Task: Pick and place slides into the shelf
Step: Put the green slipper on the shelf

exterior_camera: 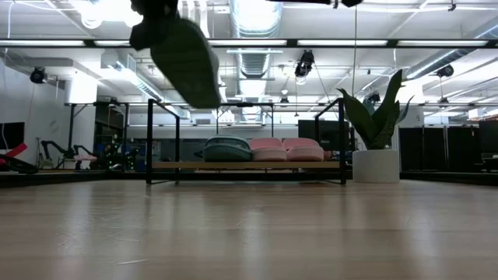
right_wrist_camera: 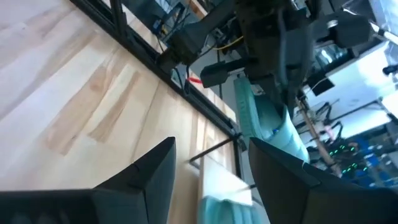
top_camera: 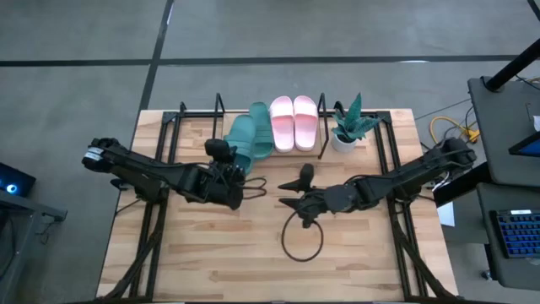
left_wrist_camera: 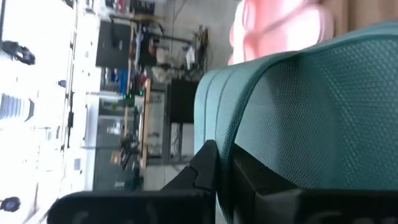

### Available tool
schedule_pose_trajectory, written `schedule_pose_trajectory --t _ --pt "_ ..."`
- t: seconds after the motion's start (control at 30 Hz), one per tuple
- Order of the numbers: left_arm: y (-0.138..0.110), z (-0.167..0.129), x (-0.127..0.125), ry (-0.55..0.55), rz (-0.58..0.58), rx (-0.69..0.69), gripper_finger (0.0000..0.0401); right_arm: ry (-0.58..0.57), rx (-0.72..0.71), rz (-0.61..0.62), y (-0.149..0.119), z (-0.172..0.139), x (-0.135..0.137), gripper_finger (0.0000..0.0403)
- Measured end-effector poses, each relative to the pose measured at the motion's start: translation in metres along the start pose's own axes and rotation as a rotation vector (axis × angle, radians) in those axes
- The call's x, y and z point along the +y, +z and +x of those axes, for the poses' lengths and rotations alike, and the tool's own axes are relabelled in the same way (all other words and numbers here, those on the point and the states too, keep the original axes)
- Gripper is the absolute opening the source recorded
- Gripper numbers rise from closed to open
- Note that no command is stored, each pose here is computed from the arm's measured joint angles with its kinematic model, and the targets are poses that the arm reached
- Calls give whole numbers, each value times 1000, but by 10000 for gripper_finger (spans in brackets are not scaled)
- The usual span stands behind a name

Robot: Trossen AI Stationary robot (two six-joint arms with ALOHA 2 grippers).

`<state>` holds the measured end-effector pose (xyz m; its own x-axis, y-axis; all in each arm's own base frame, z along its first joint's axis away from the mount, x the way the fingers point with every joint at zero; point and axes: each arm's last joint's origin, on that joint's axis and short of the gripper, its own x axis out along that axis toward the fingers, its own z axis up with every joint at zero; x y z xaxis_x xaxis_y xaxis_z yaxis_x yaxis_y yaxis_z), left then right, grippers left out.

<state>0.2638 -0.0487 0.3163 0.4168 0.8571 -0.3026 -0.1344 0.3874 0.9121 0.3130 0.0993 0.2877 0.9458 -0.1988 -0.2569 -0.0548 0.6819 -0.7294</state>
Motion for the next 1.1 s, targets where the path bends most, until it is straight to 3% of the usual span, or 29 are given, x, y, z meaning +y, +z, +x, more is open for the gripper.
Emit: schedule_pose_trajectory --t 0.2,0.43,0.77,0.93,1.1 --pt "-7 28 -9 19 4 103 0 7 5 71 -21 -18 6 191" --pt "-9 58 -30 93 92 216 0 33 39 72 -45 -29 16 191" --pt "-11 84 -59 133 200 301 0 63 -12 99 -42 -35 14 192" --pt "-11 85 -59 135 203 302 0 63 -12 99 -42 -35 14 192" --pt "-16 82 -54 245 207 313 0 63 -12 99 -42 -35 14 192"
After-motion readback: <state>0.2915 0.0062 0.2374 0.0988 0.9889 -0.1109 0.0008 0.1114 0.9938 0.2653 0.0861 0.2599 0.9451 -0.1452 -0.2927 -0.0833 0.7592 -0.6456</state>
